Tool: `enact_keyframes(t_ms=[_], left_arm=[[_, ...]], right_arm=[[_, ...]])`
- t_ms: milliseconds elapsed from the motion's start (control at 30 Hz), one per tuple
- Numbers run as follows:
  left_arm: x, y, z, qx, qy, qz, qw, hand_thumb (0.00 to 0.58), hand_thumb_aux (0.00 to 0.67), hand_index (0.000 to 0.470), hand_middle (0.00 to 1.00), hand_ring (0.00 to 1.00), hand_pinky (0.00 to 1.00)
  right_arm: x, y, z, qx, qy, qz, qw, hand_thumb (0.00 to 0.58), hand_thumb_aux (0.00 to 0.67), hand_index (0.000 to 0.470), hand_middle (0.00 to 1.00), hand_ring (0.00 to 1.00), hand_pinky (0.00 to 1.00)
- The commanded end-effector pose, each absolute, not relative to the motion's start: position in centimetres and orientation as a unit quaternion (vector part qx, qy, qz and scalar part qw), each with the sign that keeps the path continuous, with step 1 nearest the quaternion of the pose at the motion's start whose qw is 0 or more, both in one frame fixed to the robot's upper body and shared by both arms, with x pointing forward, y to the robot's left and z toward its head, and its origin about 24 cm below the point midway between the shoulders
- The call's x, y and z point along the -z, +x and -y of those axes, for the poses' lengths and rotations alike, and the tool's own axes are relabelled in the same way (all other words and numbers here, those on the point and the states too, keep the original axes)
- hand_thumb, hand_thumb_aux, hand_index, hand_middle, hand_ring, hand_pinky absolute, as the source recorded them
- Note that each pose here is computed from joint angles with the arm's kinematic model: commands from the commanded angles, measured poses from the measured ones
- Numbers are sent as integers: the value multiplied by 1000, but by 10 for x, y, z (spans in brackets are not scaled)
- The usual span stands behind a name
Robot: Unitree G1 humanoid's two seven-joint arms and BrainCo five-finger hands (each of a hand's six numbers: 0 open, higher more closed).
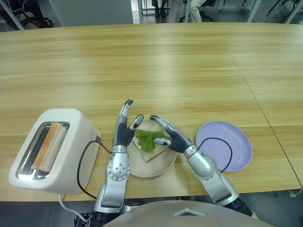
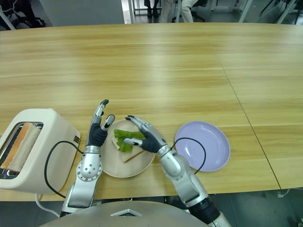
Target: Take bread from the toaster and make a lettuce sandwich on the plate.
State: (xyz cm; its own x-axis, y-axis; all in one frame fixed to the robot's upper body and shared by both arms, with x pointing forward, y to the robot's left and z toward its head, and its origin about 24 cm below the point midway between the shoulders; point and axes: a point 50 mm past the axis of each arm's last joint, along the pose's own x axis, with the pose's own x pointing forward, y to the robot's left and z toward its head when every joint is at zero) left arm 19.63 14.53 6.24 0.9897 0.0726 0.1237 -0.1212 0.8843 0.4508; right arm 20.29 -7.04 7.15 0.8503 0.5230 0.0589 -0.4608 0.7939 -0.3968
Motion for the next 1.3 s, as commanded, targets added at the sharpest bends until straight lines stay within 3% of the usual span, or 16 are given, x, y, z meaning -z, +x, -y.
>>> enact_keyframes(t_ms=[33, 267, 433, 567, 867, 1000, 1133, 1300], left_arm=[[-66, 191, -147, -40, 197, 53, 978, 0, 0, 0, 0, 0, 0], [-90, 167, -156, -28, 149, 48, 987, 0, 0, 0, 0, 0, 0], [-118, 152, -168, -29, 192, 48, 980, 0, 0, 0, 0, 0, 0], [-139, 140, -183, -44, 273, 52, 960, 0, 0, 0, 0, 0, 0], [-184, 121, -235, -85, 536, 42, 839, 0, 0, 0, 0, 0, 0], [-203, 113, -266, -120, 638, -16, 760, 0, 0, 0, 0, 0, 0], [-204, 106, -293, -116, 707, -90, 692, 0, 0, 0, 0, 0, 0], [-201, 96, -312, -99, 741, -157, 645, 0, 0, 0, 0, 0, 0]], right_arm=[[-78, 206, 94, -229, -65, 42, 970, 0, 0, 0, 0, 0, 0], [-64, 202, 126, -167, 34, -17, 985, 0, 0, 0, 0, 0, 0], [-52, 195, 130, -132, 44, -49, 989, 0, 0, 0, 0, 0, 0], [-37, 188, 133, -88, 57, -74, 992, 0, 0, 0, 0, 0, 0], [-36, 185, 131, -55, 46, -67, 995, 0, 0, 0, 0, 0, 0], [-37, 185, 132, -44, 31, -58, 997, 0, 0, 0, 0, 0, 0], [-38, 186, 133, -34, 29, -54, 998, 0, 0, 0, 0, 0, 0], [-39, 187, 135, -26, 22, -46, 998, 0, 0, 0, 0, 0, 0]])
